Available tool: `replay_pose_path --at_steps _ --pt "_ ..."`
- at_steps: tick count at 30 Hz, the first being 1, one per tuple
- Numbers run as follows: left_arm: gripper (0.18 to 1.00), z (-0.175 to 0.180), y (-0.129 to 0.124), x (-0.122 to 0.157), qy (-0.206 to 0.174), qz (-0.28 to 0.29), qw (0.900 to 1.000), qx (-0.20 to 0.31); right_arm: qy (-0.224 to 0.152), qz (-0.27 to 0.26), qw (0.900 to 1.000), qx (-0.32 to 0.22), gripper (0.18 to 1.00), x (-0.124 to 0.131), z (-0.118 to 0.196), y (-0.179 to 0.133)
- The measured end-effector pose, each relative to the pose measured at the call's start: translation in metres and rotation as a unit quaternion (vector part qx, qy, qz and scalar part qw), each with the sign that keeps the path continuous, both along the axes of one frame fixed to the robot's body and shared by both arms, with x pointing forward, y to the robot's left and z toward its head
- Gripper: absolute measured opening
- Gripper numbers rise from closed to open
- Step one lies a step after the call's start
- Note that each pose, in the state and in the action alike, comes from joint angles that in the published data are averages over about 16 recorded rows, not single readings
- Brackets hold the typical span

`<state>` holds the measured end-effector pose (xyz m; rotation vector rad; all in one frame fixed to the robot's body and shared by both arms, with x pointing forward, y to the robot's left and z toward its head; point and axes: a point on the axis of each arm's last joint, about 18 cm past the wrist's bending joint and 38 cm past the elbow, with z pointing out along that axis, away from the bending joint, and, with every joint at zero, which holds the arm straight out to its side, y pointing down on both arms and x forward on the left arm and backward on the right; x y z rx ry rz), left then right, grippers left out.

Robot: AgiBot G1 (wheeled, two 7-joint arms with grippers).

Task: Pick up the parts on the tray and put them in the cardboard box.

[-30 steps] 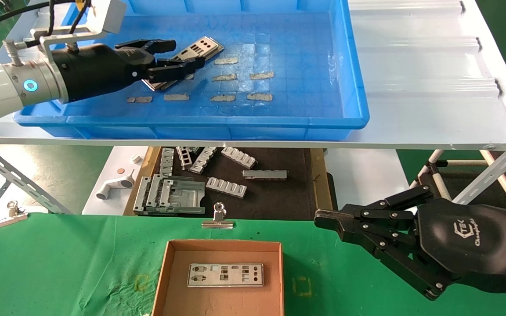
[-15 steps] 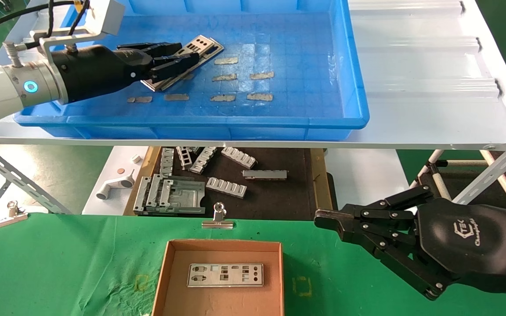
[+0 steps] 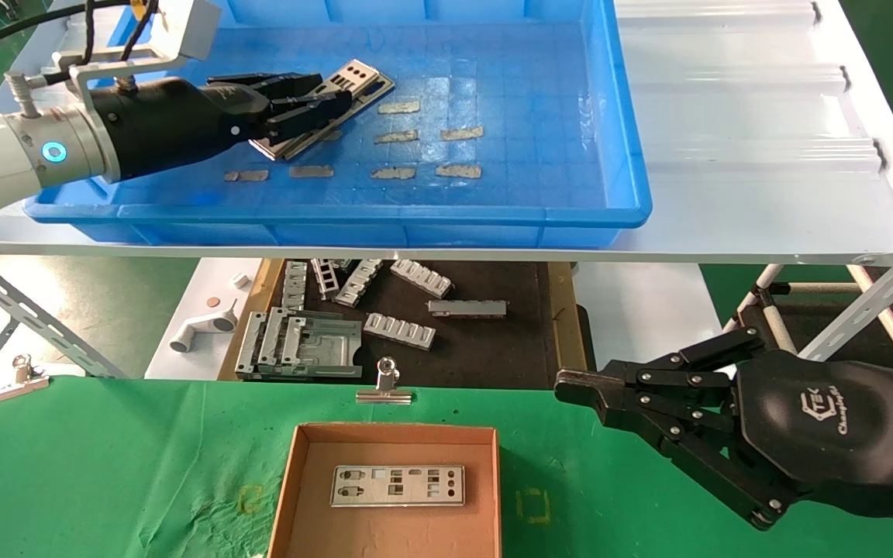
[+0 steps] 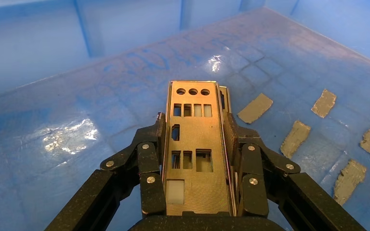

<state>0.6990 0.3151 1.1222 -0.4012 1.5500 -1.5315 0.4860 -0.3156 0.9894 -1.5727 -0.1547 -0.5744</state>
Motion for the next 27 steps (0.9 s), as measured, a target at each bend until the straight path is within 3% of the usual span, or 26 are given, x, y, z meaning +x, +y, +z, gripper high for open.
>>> replay_pose_path --at_steps 27 --pt "0.456 0.0081 0.0018 -0.0063 -0.011 -0.009 0.9999 -0.004 0.0 0.0 1.0 0.0 0.191 0.0 0.0 0.0"
